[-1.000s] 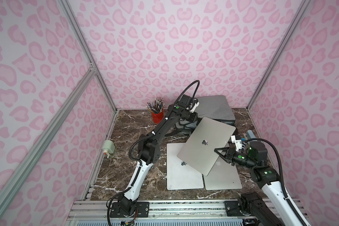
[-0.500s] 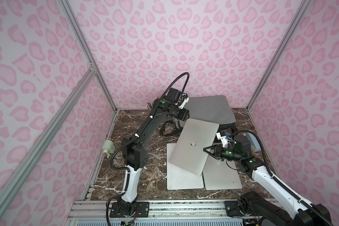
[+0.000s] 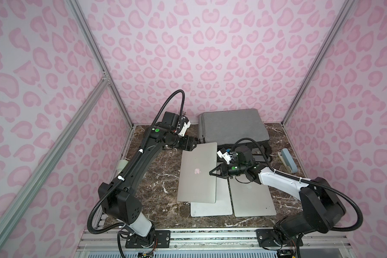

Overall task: Open the zippered laptop bag and take out the laptop
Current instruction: Place the laptop at the center of the board.

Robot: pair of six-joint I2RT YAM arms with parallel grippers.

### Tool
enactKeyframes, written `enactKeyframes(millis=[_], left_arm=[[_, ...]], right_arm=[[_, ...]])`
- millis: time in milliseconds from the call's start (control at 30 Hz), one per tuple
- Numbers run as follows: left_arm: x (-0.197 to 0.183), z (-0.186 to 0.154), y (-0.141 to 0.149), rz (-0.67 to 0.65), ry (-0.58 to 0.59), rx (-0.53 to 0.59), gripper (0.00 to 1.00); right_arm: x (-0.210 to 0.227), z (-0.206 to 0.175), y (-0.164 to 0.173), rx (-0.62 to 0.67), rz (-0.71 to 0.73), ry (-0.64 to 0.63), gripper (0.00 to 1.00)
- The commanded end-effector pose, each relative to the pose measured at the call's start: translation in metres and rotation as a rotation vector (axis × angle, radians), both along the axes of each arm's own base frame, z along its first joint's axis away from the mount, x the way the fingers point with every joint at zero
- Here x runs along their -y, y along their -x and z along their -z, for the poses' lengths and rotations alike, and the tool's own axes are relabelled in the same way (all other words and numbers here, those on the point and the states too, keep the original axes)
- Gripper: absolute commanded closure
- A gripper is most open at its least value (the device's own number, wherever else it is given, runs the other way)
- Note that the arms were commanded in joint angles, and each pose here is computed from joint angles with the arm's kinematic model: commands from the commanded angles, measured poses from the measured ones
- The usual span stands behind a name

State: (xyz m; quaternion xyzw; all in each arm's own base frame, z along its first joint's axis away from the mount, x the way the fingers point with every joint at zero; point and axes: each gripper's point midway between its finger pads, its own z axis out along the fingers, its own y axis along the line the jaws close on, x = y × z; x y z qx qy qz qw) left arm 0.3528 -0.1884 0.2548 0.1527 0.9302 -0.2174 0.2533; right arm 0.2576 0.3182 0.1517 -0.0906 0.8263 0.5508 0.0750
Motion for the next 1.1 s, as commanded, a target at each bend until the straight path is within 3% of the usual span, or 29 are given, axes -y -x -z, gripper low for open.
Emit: enactKeyframes(millis=[0, 167, 300, 467, 833, 1067], left_arm=[[-0.004, -0.001, 0.011, -0.03, 0.087, -0.02, 0.2], [-0.019, 0.007, 0.028, -0.063, 0.116, -0.06, 0.19], [-0.028, 0.002, 0.029, -0.081, 0.124, -0.059, 0.19], [-0.032, 0.002, 0.029, -0.09, 0.142, -0.068, 0.18], [-0.033, 0.007, 0.04, -0.097, 0.164, -0.095, 0.17], [-0.035, 0.015, 0.047, -0.105, 0.17, -0.116, 0.17]], right_arm=[[-0.024, -0.02, -0.004, 0.075, -0.066, -0.131, 1.0], [-0.053, -0.001, 0.005, -0.007, -0.11, -0.141, 1.0], [-0.069, 0.003, 0.009, -0.065, -0.12, -0.194, 1.0], [-0.09, 0.023, 0.018, -0.123, -0.152, -0.168, 1.0], [-0.126, 0.046, 0.023, -0.182, -0.192, -0.168, 0.99], [-0.139, 0.057, 0.024, -0.203, -0.199, -0.168, 0.93]])
